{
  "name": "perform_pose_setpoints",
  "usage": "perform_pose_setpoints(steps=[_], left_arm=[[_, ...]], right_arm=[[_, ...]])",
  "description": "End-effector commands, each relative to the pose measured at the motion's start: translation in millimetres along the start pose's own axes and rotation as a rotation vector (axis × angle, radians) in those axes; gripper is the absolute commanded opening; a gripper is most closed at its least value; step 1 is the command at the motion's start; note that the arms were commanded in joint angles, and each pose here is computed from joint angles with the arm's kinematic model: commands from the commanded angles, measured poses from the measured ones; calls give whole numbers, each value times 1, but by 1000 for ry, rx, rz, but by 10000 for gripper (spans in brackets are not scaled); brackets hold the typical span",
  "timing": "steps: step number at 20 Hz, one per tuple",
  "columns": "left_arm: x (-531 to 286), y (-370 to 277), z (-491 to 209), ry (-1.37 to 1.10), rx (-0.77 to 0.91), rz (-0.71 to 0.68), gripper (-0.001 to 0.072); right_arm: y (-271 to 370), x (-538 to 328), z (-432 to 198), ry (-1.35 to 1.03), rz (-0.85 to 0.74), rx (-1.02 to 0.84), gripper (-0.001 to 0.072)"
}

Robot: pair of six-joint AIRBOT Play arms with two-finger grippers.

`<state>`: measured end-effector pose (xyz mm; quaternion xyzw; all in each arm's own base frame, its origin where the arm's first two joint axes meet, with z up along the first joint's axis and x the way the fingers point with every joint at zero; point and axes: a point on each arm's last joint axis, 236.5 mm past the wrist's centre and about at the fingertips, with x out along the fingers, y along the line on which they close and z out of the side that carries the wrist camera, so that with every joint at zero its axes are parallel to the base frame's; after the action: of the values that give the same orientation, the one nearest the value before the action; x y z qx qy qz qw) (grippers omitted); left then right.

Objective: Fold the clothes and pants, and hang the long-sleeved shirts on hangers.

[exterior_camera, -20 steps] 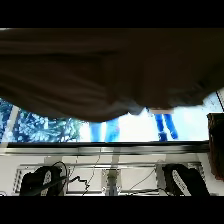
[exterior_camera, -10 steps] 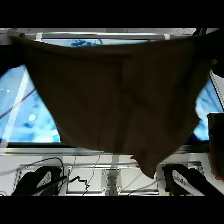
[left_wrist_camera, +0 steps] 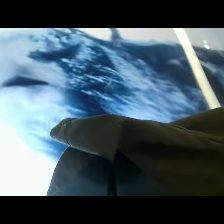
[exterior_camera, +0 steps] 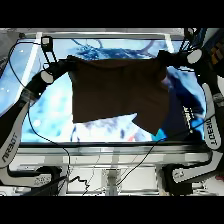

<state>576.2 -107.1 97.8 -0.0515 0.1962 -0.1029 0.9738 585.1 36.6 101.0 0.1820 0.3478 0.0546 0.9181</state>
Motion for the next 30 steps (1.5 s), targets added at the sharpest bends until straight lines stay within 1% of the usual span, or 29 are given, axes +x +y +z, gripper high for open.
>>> perform_pose_setpoints(steps=[1,2,3,4,5,6,7,8,9,10,11,12,13,16,18,19,20,21,24,25,26,27,28,29,30], left_arm=[[17,10,-1,-62,13,49,38],[17,9,0,-63,13,48,230],[15,8,1,-60,13,44,576],[12,7,1,-45,14,34,694],[6,7,1,-21,14,21,700],[-2,9,0,13,8,7,694],[-14,13,-2,62,-5,-9,690],[-28,17,-6,120,-26,-27,671],[-45,21,-11,185,-41,-48,516],[-66,28,-17,254,-47,-63,263],[-87,39,-20,308,-39,-60,85],[-109,54,-22,353,-25,-39,11],[-128,68,-23,383,-21,-14,10],[-176,100,-20,423,-81,51,10],[-197,108,-18,433,-99,71,10],[-205,106,-19,447,-102,67,11],[-210,102,-23,470,-103,56,11],[-214,97,-29,501,-109,37,12],[-221,77,-49,599,-143,-41,22],[-223,76,-54,621,-146,-50,26],[-223,75,-55,628,-148,-52,167],[-222,76,-56,630,-151,-53,437],[-221,76,-57,633,-153,-54,614],[-220,77,-58,637,-154,-54,642],[-219,77,-59,639,-156,-55,642]], right_arm=[[-15,25,7,-61,-20,18,577],[-17,23,4,-42,-28,10,683],[-23,17,-1,-13,-44,-2,674],[-31,8,-5,20,-66,-12,673],[-43,-4,-8,54,-92,-15,671],[-59,-20,-13,99,-123,-7,625],[-77,-37,-20,149,-156,6,533],[-98,-55,-30,210,-196,24,445],[-118,-72,-40,270,-230,26,406],[-139,-88,-52,337,-252,14,397],[-157,-103,-65,402,-261,23,371],[-172,-117,-81,472,-258,29,229],[-183,-129,-98,539,-244,43,197],[-187,-141,-159,684,-94,185,204],[-171,-126,-192,695,55,295,300],[-160,-116,-206,686,116,331,371],[-152,-104,-221,671,156,361,466],[-151,-92,-235,658,151,388,467],[-161,-66,-270,628,63,402,465],[-162,-59,-273,611,45,389,436],[-160,-53,-274,608,43,367,438],[-159,-47,-275,603,37,357,438],[-158,-42,-276,598,30,346,439],[-159,-36,-276,589,20,336,439],[-159,-30,-275,576,11,331,438]])
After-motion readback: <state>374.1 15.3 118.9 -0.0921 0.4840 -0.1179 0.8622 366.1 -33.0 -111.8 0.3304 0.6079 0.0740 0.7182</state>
